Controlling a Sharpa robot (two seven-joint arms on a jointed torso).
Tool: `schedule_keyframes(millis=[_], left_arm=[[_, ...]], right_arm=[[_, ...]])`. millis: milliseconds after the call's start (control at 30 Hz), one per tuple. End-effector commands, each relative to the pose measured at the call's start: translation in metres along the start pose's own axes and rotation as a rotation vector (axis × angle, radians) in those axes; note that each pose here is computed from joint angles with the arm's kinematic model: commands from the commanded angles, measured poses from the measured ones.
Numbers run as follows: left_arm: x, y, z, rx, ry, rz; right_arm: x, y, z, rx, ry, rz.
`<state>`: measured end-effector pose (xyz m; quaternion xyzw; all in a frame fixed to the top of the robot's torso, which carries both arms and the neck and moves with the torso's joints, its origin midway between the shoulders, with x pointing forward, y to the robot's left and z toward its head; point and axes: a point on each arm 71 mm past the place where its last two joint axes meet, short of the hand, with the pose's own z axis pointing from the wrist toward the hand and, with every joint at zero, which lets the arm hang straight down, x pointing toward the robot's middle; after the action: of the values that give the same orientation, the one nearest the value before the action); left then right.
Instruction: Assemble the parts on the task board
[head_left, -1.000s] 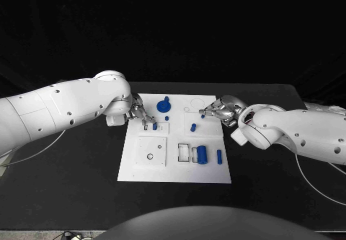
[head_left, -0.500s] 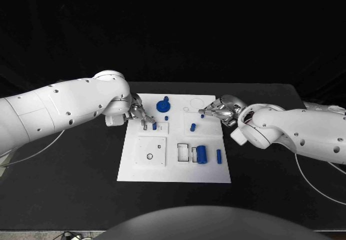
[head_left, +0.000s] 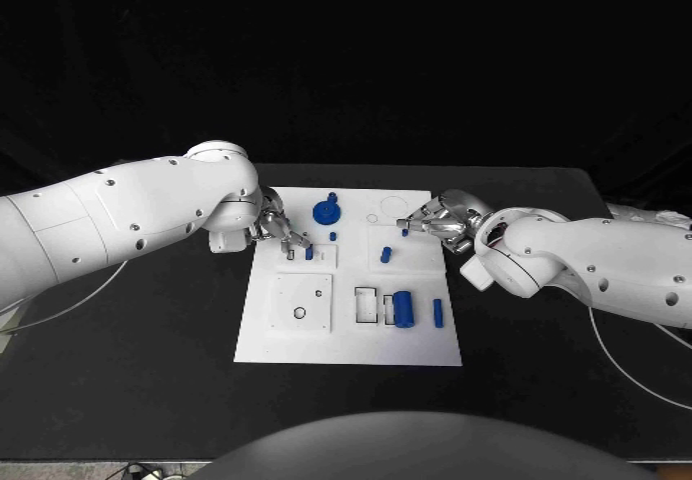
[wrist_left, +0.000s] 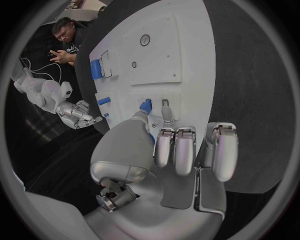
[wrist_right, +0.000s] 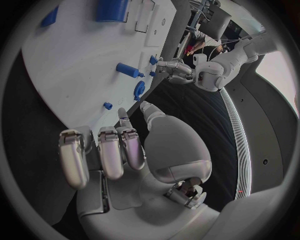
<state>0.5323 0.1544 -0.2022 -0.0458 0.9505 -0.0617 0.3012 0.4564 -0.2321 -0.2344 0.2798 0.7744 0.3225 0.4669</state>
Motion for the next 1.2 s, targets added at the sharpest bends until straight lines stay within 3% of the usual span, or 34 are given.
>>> schedule_keyframes(millis=[33, 1200], left_arm=[[0.0023, -0.0022, -0.0005, 0.014, 0.023, 0.011], [0.0032, -0.0001, -0.0006, 0.008, 0.039, 0.02]], right_arm=[[0.0007, 0.0003, 0.0, -0.008, 0.003, -0.008], [0.0007, -0.0001, -0.0002, -0.007, 0.002, -0.008]])
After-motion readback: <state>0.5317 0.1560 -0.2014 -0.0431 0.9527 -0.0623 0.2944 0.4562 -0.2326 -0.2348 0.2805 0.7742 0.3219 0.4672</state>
